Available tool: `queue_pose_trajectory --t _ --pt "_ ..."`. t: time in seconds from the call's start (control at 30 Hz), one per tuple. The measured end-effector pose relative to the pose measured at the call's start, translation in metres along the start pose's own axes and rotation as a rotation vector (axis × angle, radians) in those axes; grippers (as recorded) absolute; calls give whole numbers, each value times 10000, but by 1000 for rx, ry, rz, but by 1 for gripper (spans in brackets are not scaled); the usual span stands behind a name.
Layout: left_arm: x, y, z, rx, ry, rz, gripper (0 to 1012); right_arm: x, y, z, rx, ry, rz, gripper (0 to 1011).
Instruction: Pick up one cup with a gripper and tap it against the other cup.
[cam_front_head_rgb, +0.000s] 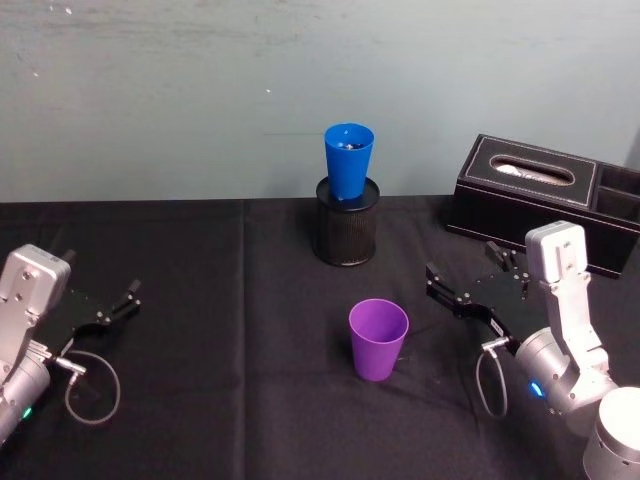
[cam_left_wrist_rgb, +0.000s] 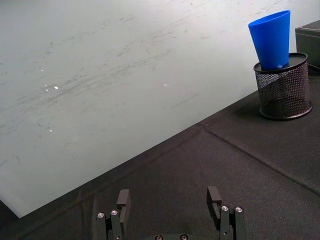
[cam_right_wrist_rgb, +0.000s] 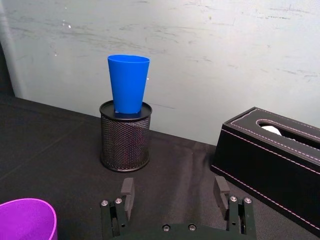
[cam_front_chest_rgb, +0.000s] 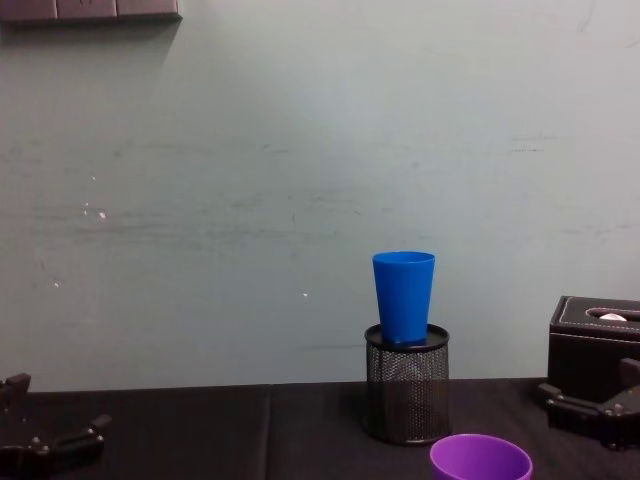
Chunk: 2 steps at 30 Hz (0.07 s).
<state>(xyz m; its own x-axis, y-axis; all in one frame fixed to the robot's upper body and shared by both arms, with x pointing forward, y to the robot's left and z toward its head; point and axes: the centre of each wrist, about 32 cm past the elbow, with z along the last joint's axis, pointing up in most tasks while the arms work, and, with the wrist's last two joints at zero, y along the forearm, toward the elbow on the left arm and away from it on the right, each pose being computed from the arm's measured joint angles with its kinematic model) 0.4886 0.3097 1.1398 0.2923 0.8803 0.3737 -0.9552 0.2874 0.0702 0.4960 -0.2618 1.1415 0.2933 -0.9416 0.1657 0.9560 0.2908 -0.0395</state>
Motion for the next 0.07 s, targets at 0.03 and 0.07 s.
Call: queue_pose_trajectory --t 0.03,0.07 --pt "0 0 0 0 0 0 1000 0 0 0 0 0 0 1003" --pt "0 0 0 0 0 0 1000 0 0 0 0 0 0 1003"
